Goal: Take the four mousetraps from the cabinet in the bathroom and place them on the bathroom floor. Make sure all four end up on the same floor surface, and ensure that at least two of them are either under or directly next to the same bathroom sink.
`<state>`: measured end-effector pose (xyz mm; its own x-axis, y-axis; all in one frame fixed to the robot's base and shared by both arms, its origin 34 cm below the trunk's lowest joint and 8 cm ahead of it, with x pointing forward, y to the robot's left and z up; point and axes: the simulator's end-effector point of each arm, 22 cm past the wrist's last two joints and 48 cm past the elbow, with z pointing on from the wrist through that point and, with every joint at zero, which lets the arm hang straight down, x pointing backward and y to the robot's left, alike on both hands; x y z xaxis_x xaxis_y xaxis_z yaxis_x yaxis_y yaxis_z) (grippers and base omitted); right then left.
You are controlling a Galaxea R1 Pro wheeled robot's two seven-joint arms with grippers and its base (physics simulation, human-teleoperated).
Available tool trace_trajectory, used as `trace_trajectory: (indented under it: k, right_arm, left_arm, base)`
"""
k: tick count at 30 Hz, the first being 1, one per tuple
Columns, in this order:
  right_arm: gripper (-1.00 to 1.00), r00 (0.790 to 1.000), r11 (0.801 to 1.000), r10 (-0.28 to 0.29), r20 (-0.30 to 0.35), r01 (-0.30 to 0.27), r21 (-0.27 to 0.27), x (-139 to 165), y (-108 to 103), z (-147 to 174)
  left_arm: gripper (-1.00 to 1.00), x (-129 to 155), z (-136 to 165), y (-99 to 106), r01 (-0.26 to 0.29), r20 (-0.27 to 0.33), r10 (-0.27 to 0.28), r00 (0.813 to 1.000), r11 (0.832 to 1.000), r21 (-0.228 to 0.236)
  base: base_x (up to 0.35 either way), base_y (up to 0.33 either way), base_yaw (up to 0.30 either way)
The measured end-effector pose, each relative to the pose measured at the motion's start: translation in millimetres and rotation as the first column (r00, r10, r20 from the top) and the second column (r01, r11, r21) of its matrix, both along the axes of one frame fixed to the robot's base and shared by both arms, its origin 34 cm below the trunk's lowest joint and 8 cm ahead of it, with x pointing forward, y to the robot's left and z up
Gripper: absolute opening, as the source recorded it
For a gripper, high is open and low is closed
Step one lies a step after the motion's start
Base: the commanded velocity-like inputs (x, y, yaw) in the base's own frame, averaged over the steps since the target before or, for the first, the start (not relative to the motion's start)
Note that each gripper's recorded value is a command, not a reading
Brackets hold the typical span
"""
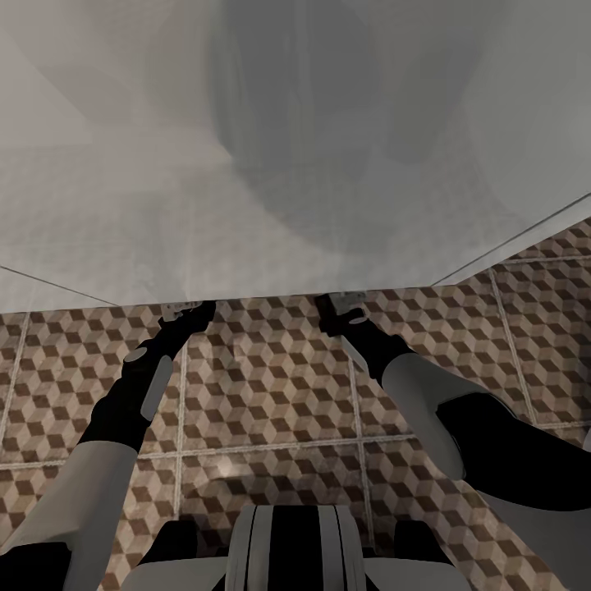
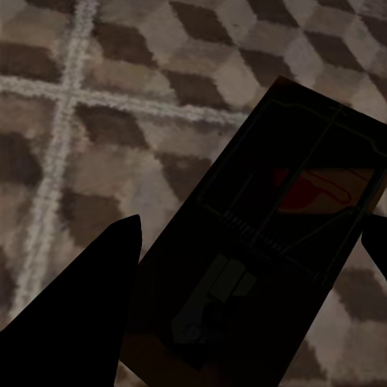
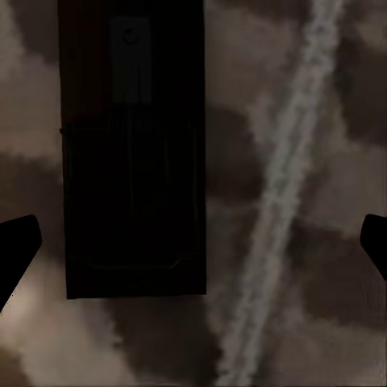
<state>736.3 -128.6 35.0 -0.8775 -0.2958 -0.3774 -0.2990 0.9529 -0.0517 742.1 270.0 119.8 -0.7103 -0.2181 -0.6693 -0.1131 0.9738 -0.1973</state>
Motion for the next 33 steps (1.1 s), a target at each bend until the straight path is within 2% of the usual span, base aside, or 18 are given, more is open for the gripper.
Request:
trace_trajectory:
  k: [21, 33]
  right_arm:
    - [1.00, 1.000, 1.000, 0.000, 0.005, 0.000, 0.002, 0.7, 0.4, 0.3]
    - [1.00, 1.000, 1.000, 0.002, 0.011, -0.002, 0.009, 3.3, 2.4, 1.9]
  left_arm:
    - [-1.00, -0.6, -0.6, 0.0, 0.000, -0.002, 0.000, 1.000, 1.000, 0.000]
    - [-1.00, -8.4, -9.4, 0.0, -0.001, -0.026, 0.001, 1.000, 1.000, -0.001]
  base:
    - [0.000, 0.000, 0.000]
    - [0.000, 0.000, 0.000]
